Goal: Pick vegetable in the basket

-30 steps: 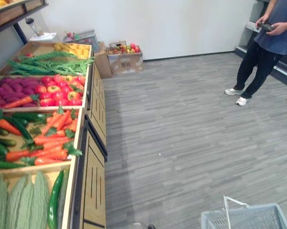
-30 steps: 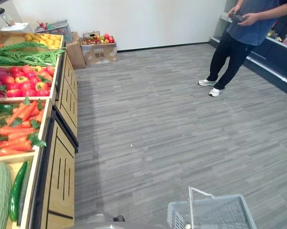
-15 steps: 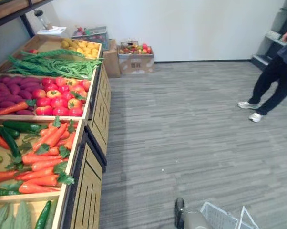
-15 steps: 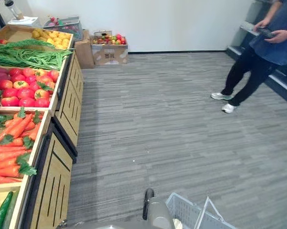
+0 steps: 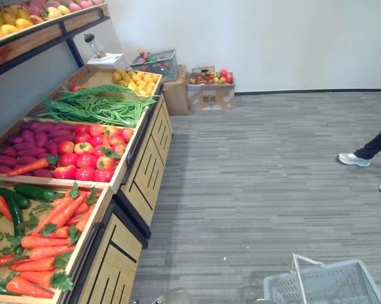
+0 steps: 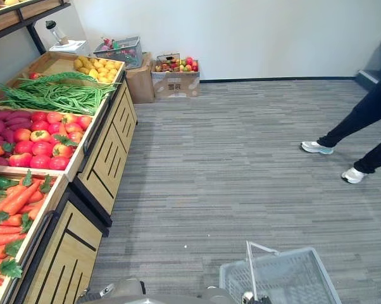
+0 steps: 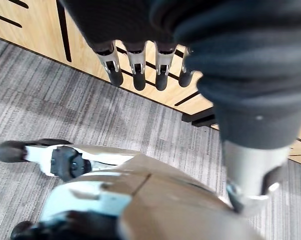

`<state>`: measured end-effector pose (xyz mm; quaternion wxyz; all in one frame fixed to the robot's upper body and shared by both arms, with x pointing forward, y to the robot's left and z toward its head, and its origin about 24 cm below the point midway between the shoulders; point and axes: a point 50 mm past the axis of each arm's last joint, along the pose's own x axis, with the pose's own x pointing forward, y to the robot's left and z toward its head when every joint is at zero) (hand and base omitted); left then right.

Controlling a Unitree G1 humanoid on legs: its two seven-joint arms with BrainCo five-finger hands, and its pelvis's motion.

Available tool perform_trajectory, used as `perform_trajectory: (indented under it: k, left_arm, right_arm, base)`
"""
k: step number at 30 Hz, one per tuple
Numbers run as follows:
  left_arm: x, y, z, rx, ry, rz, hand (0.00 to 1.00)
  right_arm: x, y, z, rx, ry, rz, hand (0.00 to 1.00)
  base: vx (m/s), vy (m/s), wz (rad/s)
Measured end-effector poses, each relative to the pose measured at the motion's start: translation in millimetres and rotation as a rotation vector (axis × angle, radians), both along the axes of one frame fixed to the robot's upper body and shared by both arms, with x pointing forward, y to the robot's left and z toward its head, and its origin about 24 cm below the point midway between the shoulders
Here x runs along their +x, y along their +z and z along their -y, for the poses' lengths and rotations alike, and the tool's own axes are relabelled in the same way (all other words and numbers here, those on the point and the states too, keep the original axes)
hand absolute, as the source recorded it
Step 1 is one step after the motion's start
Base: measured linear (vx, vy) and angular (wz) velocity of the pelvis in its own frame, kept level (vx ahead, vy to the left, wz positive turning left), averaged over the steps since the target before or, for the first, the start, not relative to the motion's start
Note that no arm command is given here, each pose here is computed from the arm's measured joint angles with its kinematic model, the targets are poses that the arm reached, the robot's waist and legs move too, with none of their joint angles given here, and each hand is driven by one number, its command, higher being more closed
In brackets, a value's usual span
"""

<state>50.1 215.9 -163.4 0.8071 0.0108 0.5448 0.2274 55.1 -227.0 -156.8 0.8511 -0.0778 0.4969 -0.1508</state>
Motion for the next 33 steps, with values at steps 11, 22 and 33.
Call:
perform_trajectory:
  k: [11,22,33]
  left_arm:
    - [-10.5,-2.4,-6.9,0.044,-0.085,-0.1,0.0]
    - [-13.9,-2.4,-11.4,0.054,-0.119,-0.154,0.0]
    - [-8.3,3.1,-26.5,0.122,0.017,-0.103,0.0]
  right_arm:
    - [6.9,3.4,10.4,-0.049,0.026,0.027,1.0]
    - [-5.7,0.8,16.3,-0.059,-0.072,-0.011,1.0]
    - [-41.6,-12.4,-18.8,0.044,-0.307,-0.147,1.0]
  base:
    - [0.3,0.198,0.38]
    - [0.43,0.185,0.88]
    - [0.28,-0.287,1.06]
